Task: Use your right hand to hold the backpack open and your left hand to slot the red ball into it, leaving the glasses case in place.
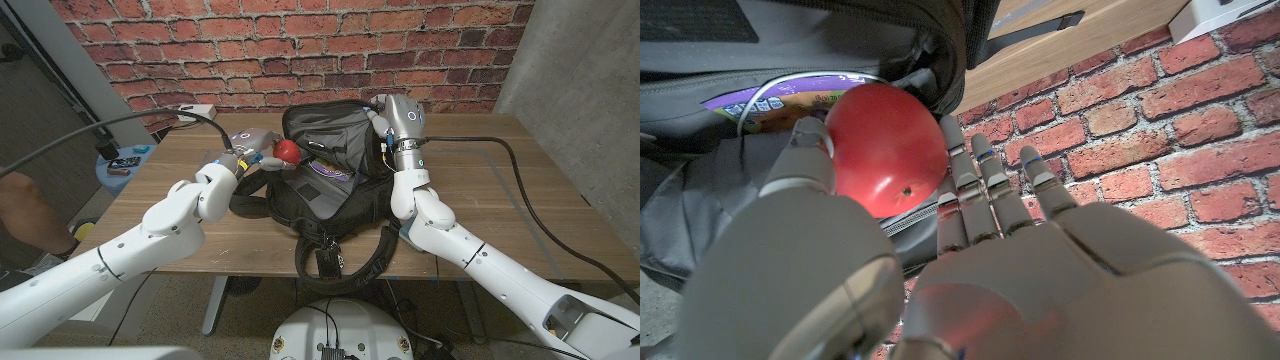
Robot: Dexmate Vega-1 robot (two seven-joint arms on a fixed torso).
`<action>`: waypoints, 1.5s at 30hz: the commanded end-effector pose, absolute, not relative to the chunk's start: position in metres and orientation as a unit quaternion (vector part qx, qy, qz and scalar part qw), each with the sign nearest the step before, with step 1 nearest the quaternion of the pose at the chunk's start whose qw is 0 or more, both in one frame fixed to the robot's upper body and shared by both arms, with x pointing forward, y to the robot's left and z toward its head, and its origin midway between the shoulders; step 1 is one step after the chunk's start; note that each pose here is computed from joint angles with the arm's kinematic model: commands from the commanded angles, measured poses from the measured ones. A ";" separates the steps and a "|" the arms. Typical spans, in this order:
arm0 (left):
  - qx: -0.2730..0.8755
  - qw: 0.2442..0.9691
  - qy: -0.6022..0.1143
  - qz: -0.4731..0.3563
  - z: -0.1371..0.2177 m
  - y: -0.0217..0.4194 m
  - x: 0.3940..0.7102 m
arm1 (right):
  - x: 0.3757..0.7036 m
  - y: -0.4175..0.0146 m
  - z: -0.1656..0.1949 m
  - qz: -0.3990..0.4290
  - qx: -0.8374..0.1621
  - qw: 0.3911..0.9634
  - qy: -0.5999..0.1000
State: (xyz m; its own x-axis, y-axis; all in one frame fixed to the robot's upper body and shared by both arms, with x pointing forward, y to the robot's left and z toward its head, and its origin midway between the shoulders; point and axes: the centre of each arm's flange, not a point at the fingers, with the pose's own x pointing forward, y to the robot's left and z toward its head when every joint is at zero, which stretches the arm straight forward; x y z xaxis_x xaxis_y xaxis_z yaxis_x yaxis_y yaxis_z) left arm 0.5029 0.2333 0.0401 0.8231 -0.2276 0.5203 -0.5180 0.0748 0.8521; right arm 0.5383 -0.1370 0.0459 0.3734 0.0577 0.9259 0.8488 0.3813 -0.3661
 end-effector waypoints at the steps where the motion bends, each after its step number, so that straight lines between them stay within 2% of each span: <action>1: 0.666 0.684 -0.286 0.082 0.038 0.225 0.503 | 0.537 -0.133 0.043 -0.293 -0.472 0.681 -0.477; 21: 0.623 0.718 -0.309 0.039 0.030 0.202 0.511 | 0.531 -0.132 0.038 -0.300 -0.473 0.682 -0.470; 45: 0.614 0.737 -0.280 -0.038 0.025 0.178 0.526 | 0.528 -0.133 0.053 -0.308 -0.473 0.673 -0.477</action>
